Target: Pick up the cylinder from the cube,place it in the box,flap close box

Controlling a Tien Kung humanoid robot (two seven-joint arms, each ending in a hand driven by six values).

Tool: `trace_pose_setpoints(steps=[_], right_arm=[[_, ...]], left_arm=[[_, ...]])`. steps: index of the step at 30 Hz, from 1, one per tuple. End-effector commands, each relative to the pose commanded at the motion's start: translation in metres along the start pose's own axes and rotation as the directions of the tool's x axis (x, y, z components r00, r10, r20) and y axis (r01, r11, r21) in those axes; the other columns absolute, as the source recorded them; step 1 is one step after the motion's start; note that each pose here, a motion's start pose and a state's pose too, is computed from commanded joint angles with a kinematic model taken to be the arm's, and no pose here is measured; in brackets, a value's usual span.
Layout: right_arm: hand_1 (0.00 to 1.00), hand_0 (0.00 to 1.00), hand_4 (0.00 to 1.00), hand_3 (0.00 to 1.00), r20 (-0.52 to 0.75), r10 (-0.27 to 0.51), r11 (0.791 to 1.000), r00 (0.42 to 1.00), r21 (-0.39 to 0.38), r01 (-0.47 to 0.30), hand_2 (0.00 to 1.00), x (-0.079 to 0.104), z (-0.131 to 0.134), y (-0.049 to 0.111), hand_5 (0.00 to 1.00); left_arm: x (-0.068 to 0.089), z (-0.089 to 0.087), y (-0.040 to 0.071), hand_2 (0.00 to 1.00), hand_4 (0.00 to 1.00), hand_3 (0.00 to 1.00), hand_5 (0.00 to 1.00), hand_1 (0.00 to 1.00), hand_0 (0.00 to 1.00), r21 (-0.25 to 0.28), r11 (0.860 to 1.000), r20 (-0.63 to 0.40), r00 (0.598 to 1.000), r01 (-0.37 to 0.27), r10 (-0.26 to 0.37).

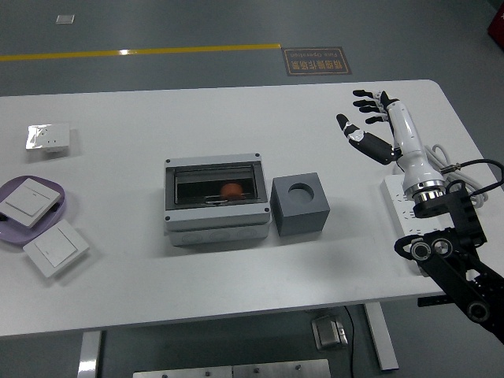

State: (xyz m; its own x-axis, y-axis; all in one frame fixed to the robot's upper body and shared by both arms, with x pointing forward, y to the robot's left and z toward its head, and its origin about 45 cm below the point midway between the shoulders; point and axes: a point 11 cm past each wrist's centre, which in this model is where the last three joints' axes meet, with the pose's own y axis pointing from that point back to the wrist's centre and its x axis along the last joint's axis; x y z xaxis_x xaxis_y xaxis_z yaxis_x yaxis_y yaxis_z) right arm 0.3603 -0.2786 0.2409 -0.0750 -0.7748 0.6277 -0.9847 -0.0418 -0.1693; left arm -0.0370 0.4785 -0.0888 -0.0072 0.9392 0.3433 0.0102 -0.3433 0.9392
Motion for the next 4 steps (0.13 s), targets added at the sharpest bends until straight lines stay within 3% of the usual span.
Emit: trace_pose_setpoints(steps=[4], right_arm=[[0.686, 0.589, 0.78, 0.764, 0.0, 0.005, 1.0, 1.0, 0.003, -0.005, 0.711, 0.0013, 0.0002, 0.0002, 0.474]], left_arm=[[-0.0011, 0.0002, -0.0001, 0.595, 0.692, 0.622, 0.239, 0.625, 0.615, -0.001, 1.0, 0.0, 1.0, 0.001, -0.001]])
